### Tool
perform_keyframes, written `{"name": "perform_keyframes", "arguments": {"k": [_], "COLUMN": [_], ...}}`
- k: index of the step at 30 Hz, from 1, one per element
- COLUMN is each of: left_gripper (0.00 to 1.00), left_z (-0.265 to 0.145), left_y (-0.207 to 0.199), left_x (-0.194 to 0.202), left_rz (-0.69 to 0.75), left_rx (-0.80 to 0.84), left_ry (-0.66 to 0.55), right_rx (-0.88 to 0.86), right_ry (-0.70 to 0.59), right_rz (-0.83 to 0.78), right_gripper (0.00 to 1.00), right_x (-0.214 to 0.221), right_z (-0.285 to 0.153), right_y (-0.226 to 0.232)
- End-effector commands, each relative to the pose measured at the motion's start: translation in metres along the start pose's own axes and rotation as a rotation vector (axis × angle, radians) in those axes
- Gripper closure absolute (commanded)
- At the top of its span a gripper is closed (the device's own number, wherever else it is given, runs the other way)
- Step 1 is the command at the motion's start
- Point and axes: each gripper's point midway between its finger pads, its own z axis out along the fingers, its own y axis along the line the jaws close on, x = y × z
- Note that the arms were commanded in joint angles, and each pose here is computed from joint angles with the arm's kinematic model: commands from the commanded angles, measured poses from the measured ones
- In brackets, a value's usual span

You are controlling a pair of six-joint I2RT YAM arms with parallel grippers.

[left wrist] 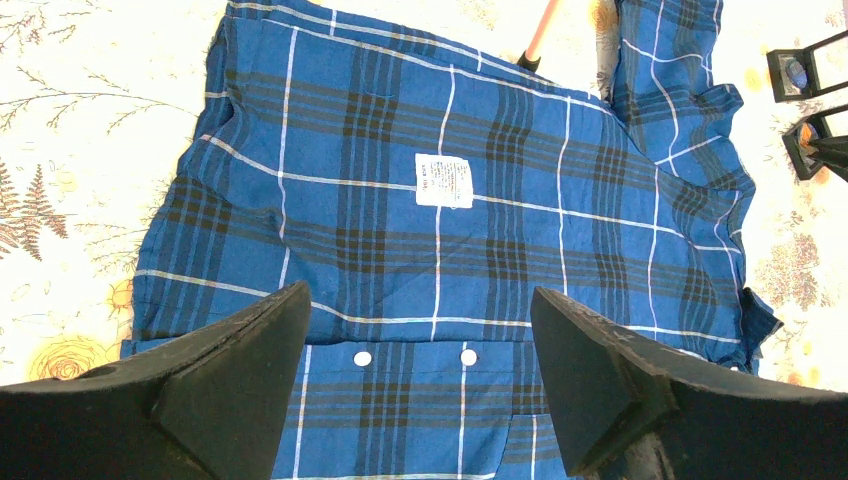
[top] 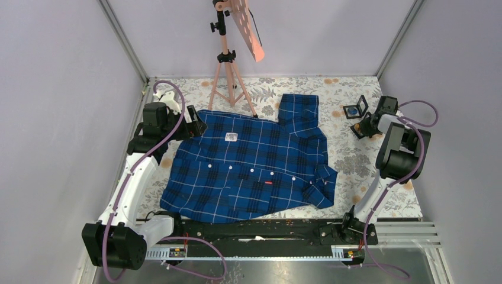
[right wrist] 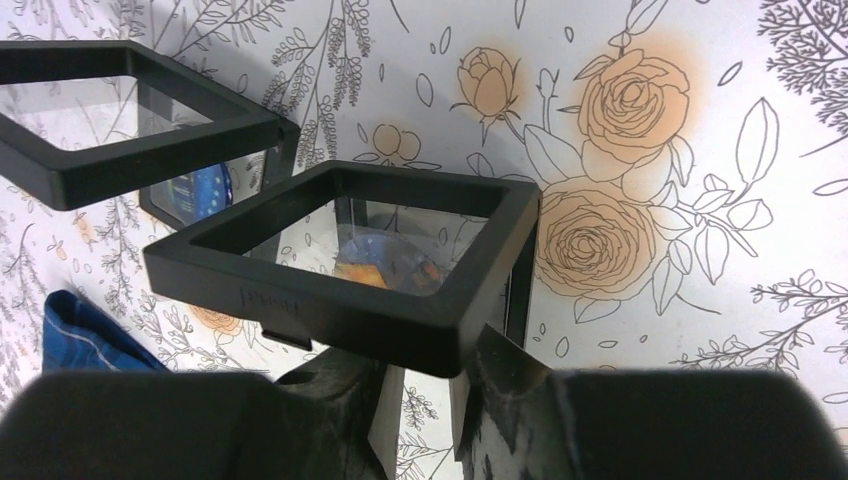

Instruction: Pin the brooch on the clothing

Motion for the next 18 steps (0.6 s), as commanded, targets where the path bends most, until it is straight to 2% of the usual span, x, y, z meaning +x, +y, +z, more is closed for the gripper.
{"name": "perform_keyframes", "arguments": {"k": [1,13,18], "left_gripper": [0.13,0.13,0.13], "left_z": [-0.009,-0.01,-0.01], "left_y": [-0.009,-0.009,-0.009], "left_x": [-0.023,-0.024,-0.024], "left_rz": [0.021,0.023,0.024], "left_rx": [0.028,0.029,0.031], "left_ry": [-0.089,-0.094,-0.097], "right_rx": [-0.075,-0.15,-0.161], "right_ry": [-0.043,-0.125,-0.141], "right_rz": [-0.002,-0.001,-0.014], "right_gripper": [0.76,0.88,0.96], "right_x": [-0.011,-0.029,-0.033], "right_z": [-0.01,-0.03,-0.033], "right_y": [0.015,0.03,0.033]}}
